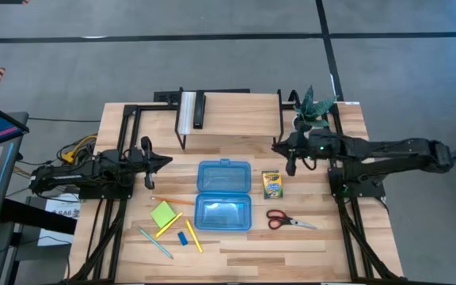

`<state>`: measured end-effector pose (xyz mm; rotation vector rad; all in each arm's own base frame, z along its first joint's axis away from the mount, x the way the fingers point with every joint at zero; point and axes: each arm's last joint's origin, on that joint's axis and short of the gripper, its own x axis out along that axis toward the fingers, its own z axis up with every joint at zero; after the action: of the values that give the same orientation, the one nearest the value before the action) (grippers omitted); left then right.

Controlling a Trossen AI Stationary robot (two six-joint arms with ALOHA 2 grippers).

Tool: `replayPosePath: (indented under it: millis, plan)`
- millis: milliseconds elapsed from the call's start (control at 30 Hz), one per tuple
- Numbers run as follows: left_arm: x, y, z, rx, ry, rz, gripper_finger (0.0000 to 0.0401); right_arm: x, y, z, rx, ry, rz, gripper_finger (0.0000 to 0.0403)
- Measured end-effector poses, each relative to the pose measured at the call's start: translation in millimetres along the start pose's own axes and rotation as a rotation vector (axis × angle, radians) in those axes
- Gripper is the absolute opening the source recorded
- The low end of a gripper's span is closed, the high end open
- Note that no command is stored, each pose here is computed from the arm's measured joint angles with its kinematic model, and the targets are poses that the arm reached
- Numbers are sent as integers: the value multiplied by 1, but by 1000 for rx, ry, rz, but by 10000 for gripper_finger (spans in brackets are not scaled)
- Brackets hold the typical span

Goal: Pack school essentials
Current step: Put the black scissors into the blue supply box

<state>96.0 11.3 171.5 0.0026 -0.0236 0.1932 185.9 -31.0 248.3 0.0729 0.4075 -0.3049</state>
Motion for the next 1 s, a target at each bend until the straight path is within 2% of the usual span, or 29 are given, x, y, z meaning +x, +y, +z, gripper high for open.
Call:
replayPosePath:
  millis: [233, 400, 667, 1000]
  plan:
    - [0, 0, 0, -2, 1, 4, 4, 8, 14, -10, 11, 208, 33, 167]
    - [0, 0, 0, -7, 2, 4, 4, 6, 39, -10, -44, 318, 118, 201]
    - [0, 0, 0, -7, 2, 4, 4, 4, 80, -9, -78, 393, 235, 204]
    - [0, 0, 0, -14, 3, 4, 4, 9, 105, -31, -74, 549, 239, 201]
